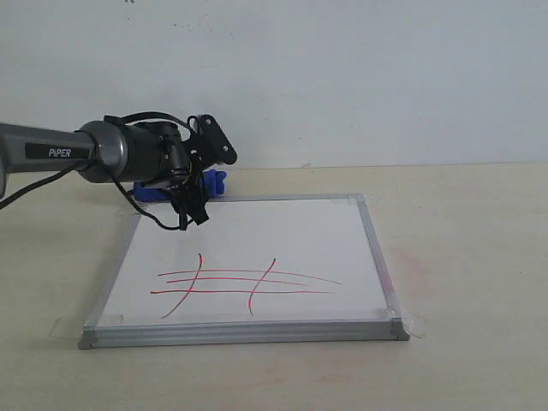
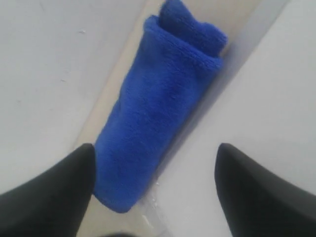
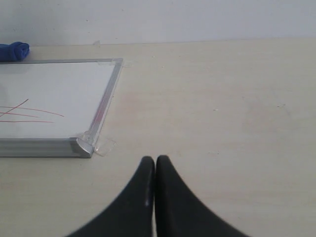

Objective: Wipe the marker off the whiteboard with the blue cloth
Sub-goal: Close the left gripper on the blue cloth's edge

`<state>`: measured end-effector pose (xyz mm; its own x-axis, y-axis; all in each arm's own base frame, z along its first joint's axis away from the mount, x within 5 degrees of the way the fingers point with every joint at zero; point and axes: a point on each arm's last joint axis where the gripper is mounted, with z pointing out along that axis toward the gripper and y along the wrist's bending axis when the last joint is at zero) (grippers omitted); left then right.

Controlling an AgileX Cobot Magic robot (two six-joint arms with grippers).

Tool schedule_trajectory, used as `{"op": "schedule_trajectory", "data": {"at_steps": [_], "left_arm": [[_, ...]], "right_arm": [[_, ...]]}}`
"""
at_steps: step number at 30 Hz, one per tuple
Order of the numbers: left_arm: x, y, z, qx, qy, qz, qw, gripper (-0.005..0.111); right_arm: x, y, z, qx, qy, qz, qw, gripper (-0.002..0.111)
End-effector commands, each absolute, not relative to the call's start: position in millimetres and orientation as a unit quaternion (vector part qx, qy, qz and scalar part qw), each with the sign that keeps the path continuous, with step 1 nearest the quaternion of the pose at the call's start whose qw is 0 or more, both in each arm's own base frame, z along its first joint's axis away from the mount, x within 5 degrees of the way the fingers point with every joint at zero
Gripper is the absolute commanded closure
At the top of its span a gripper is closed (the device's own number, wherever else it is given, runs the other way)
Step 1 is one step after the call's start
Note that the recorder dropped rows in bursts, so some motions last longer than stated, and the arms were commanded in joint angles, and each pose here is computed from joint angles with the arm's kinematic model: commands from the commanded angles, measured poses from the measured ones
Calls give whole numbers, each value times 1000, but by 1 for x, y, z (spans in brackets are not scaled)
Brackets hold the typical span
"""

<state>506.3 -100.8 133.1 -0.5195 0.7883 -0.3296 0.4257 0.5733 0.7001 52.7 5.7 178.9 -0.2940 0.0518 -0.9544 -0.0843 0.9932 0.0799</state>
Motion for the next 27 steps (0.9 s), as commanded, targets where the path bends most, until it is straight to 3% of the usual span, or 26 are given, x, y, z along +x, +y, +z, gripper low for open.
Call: {"op": "schedule_trajectory", "data": {"at_steps": [1, 22, 27], "left_arm": [[512, -104, 145, 353, 824, 279, 344, 41], [525, -65, 120, 322, 845, 266, 333, 41], [530, -63, 121, 301, 849, 261, 346, 50]], "right_arm": [[53, 5, 180, -10, 798, 56, 599, 108], [53, 5, 180, -10, 799, 56, 598, 108], [53, 5, 180, -10, 799, 56, 598, 108]]}}
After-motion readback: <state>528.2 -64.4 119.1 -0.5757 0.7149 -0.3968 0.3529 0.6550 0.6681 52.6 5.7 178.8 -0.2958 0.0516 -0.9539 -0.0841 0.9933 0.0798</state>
